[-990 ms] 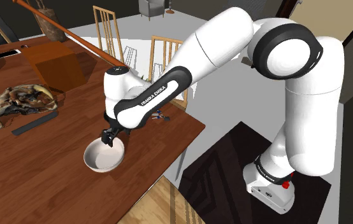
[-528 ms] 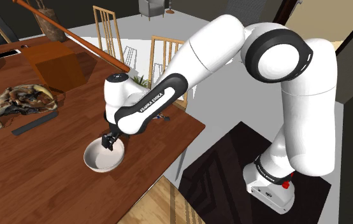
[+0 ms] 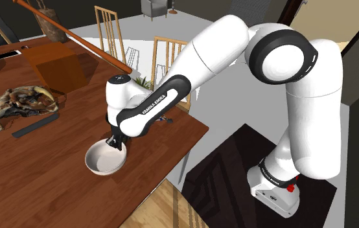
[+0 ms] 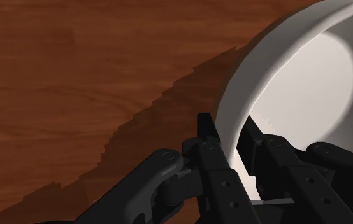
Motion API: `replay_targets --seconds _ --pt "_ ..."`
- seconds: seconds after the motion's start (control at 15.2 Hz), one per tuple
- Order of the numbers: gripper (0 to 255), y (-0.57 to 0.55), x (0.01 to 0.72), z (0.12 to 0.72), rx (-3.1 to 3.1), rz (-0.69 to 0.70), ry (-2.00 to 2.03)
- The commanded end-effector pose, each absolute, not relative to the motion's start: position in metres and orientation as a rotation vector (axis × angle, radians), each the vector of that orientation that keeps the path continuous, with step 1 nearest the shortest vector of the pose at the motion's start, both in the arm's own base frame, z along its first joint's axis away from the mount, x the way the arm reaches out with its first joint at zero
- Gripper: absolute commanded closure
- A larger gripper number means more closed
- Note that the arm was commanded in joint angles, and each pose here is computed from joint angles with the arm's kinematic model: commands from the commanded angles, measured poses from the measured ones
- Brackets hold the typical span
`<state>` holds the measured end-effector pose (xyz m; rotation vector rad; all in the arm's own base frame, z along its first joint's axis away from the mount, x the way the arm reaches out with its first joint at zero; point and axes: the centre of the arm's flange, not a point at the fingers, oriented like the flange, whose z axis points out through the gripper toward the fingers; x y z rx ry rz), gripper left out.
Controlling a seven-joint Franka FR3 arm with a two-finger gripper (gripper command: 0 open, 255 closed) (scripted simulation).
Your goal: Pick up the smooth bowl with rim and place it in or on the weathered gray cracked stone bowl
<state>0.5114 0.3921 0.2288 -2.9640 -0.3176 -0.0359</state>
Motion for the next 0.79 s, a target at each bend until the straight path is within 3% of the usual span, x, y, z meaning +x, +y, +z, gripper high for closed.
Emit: replay_targets --seconds 0.0,0.73 --pt "255 0.392 0.511 0.229 -2.964 -0.036 -0.318" --pt "255 0.392 0.511 0.261 -2.964 -0.036 -0.318"
